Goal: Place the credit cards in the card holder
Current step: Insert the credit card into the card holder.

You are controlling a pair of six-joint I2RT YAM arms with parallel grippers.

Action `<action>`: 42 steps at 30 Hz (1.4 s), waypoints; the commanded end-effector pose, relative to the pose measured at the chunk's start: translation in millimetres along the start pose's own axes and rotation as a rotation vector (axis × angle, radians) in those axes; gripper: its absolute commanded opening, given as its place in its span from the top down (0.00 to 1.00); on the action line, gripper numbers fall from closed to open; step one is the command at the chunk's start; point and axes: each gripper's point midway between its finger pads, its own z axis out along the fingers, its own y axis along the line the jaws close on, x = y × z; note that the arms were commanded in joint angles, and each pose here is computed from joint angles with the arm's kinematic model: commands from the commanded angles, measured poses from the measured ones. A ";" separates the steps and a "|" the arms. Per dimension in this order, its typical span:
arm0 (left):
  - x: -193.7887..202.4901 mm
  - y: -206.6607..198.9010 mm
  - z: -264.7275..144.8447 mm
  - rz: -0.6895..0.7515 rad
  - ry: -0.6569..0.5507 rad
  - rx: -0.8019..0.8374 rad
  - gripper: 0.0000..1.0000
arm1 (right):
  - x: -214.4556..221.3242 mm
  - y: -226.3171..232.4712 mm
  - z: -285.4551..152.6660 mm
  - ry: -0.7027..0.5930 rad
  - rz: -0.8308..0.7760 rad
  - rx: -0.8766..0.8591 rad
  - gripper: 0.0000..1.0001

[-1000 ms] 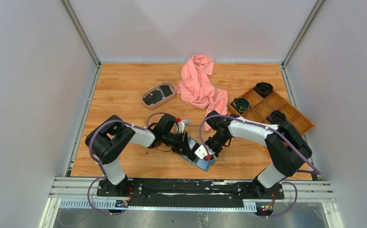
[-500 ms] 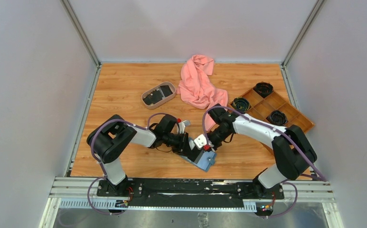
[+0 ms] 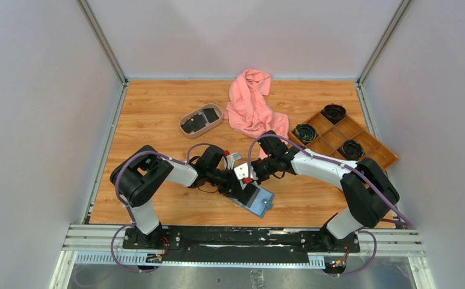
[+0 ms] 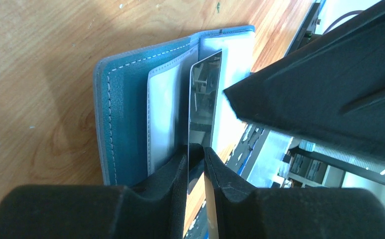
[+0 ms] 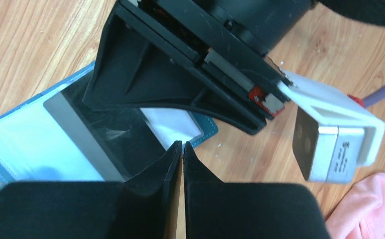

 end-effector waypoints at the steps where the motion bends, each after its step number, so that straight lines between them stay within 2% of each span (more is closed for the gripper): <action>1: 9.1 13.7 3.9 -0.014 0.024 -0.050 0.76 | 6.9 8.8 18.9 0.043 -0.034 -0.020 0.92; 15: 8.9 13.6 4.0 -0.012 0.026 -0.047 0.73 | 11.0 30.4 37.4 0.072 -0.141 -0.120 0.93; 24: 8.5 13.4 3.4 -0.013 0.024 -0.047 0.68 | 5.1 57.2 28.5 0.049 -0.187 -0.277 0.94; 42: 5.0 15.7 -3.4 -0.026 -0.006 -0.057 0.67 | -8.6 76.5 18.0 -0.009 -0.197 -0.366 0.94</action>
